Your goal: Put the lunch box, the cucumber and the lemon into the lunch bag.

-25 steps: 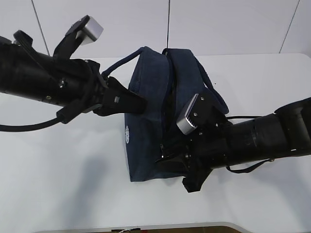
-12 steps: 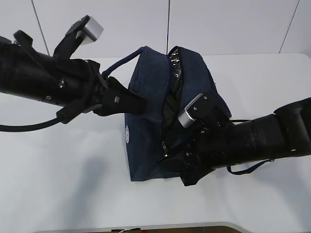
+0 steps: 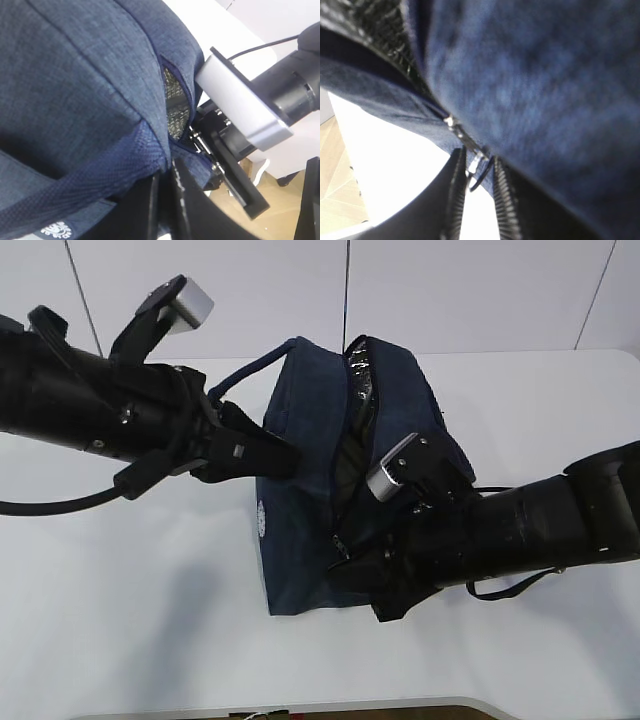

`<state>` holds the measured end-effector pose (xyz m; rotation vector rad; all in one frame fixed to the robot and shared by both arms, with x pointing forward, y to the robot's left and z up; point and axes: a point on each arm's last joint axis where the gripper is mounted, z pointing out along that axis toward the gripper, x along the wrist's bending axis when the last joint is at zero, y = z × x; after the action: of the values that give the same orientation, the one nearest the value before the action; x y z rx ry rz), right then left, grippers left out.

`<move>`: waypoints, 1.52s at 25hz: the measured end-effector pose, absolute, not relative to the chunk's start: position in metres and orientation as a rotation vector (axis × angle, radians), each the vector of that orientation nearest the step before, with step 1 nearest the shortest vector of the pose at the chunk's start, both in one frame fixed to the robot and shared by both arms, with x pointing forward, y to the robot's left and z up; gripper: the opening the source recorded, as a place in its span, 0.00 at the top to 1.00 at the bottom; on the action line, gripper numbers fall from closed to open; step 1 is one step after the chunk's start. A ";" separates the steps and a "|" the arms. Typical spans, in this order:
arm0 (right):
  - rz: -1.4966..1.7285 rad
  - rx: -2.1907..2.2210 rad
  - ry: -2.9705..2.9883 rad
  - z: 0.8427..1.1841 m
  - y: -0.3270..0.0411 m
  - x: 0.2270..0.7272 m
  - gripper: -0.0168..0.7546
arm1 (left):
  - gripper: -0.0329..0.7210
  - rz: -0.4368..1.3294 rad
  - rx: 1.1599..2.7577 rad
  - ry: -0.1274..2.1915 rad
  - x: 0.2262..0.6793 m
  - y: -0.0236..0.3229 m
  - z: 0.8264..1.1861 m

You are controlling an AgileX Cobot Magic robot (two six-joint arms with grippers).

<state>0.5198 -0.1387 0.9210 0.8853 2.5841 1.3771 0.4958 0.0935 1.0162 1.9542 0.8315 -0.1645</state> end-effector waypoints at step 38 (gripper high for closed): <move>1.341 0.563 2.719 0.942 -0.139 0.501 0.97 | 0.97 -0.143 1.961 0.836 0.497 0.094 1.016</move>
<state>0.5013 -0.1393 0.9421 0.5626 2.7194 1.3409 0.4971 0.0944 1.0155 1.9610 0.8363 -0.1430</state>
